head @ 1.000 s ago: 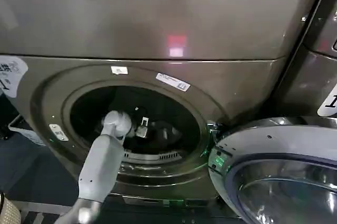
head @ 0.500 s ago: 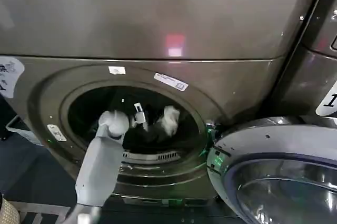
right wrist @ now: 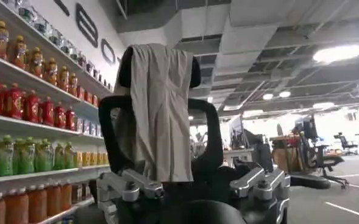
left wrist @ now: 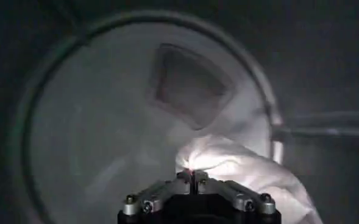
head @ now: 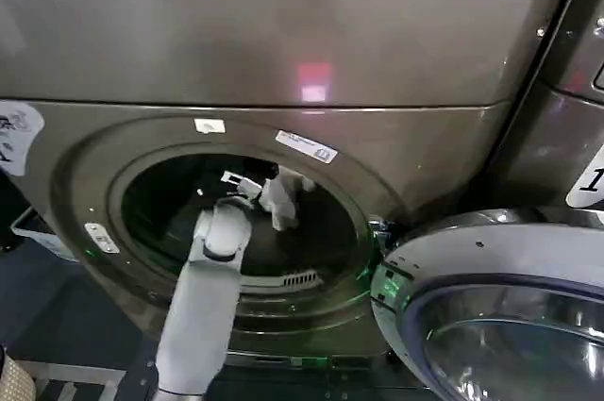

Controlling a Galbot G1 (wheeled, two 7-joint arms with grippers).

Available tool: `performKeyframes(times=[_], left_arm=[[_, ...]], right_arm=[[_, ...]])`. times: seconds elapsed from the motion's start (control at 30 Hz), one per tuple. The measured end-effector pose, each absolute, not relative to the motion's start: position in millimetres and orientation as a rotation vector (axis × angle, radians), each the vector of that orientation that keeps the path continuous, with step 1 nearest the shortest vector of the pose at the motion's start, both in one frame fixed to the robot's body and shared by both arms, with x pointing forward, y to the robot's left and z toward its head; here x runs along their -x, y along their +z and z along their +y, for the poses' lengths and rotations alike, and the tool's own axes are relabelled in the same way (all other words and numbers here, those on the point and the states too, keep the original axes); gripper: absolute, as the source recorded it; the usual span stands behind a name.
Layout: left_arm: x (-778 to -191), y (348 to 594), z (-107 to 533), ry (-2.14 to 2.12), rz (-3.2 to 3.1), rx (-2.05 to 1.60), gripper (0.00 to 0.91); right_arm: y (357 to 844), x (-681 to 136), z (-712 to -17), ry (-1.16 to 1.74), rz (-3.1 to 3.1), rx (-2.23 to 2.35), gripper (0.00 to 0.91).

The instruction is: Grasp the clothes from the dryer.

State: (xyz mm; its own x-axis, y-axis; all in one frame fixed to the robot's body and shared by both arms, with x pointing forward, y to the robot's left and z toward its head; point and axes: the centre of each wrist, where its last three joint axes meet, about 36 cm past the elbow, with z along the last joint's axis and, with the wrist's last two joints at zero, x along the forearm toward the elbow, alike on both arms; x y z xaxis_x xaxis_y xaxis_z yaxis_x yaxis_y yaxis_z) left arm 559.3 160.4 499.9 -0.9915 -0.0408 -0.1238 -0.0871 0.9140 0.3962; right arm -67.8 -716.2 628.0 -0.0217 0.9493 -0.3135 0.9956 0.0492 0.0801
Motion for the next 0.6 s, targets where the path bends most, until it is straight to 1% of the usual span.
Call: performKeyframes(times=[0.27,0.6], left_arm=[[-553.3,504.1,161.8,0.551,2.951,0.234,0.0],[-549.2,505.3,161.8,0.519,2.943,0.296,0.0]], right_arm=[[625.6,68.3,-715.1,-0.245,2.047,-1.964,0.907],[628.0,69.0,-714.1,-0.258,2.048,-1.953,0.907]])
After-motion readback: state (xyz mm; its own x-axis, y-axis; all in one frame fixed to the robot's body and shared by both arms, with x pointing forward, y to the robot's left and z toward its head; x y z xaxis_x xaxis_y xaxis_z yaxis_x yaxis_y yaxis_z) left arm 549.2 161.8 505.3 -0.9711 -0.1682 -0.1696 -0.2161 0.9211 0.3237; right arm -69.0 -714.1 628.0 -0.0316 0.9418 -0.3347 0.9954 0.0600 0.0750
